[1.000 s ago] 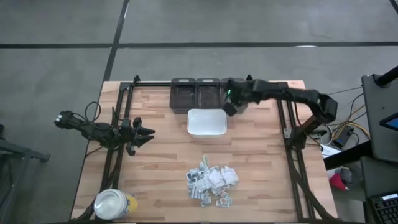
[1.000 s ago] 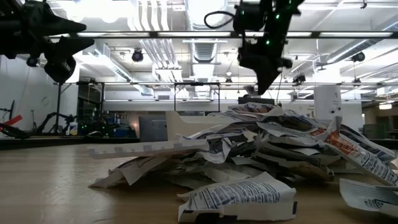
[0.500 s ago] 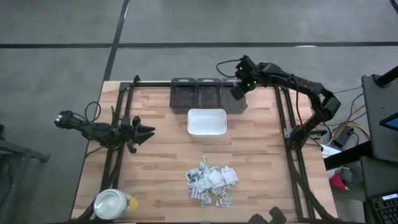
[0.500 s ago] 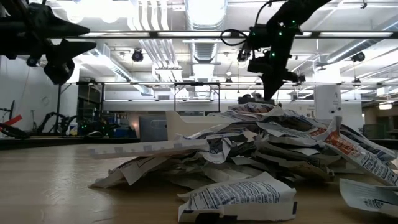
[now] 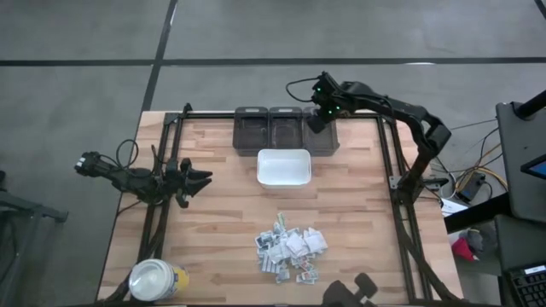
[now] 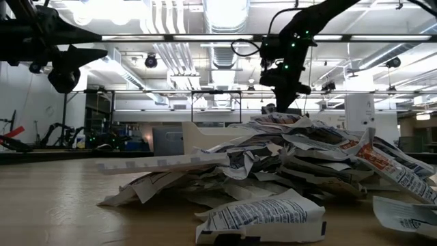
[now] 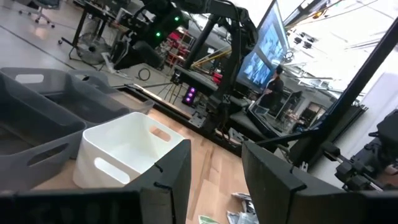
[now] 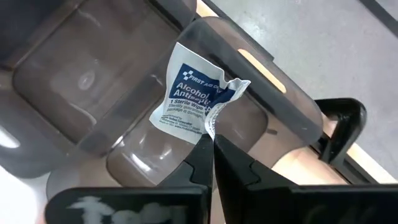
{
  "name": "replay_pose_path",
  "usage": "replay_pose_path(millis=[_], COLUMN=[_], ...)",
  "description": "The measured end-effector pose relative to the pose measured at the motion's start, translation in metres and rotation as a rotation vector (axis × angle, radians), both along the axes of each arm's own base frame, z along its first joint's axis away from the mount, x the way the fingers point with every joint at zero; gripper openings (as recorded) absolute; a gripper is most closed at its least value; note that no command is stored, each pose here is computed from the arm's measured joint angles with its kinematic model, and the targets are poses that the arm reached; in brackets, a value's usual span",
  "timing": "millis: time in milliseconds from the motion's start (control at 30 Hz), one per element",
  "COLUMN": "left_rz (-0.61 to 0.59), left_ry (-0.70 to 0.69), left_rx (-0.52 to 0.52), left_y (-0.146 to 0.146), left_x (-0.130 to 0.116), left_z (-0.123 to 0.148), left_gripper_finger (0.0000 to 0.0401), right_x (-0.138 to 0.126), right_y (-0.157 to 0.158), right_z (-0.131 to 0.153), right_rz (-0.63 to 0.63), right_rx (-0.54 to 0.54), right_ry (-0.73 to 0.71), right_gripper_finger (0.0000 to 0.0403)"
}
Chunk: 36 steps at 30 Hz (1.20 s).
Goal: Pick & Place First Aid Supplies
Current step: Put the white alcohol pad into the right black bin
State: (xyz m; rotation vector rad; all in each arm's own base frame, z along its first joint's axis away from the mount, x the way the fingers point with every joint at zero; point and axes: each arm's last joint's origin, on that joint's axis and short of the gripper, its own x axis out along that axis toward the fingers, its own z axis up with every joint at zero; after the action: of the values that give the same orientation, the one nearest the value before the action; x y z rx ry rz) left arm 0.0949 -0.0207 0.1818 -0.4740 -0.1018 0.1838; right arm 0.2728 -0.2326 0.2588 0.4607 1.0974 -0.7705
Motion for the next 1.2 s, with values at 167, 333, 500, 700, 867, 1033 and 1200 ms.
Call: replay_pose_path(millis=[167, 333, 500, 700, 867, 1033, 1200], left_rz=[0.000, 0.007, 0.017, 0.018, 0.018, 0.018, 0.018], left_ry=[0.000, 0.001, 0.003, 0.003, 0.002, 0.003, 0.003], left_rx=[0.000, 0.001, 0.001, 0.001, 0.000, 0.001, 0.001], left_y=[0.000, 0.000, 0.000, 0.000, 0.000, 0.000, 0.001], left_x=[0.000, 0.000, 0.000, 0.000, 0.000, 0.000, 0.000], left_z=[0.000, 0.000, 0.000, 0.000, 0.000, 0.000, 0.000], left_gripper_finger=[0.0138, 0.0138, 0.0138, 0.0138, 0.0138, 0.0138, 0.0138], right_x=[0.005, 0.008, 0.011, 0.012, 0.012, 0.013, 0.013], right_y=[-0.003, -0.005, -0.008, -0.009, -0.009, -0.009, -0.009], right_z=[-0.016, -0.041, -0.058, -0.067, -0.066, -0.064, -0.064], right_rz=[0.006, -0.007, -0.006, 0.003, 0.048, 0.090, 0.098], right_rx=[0.076, 0.161, 0.198, 0.215, 0.206, 0.194, 0.192], right_ry=[0.034, 0.120, 0.165, 0.191, 0.198, 0.202, 0.203], right_gripper_finger=[0.0008, 0.0008, 0.0008, 0.0009, 0.0009, 0.0012, 0.0048])
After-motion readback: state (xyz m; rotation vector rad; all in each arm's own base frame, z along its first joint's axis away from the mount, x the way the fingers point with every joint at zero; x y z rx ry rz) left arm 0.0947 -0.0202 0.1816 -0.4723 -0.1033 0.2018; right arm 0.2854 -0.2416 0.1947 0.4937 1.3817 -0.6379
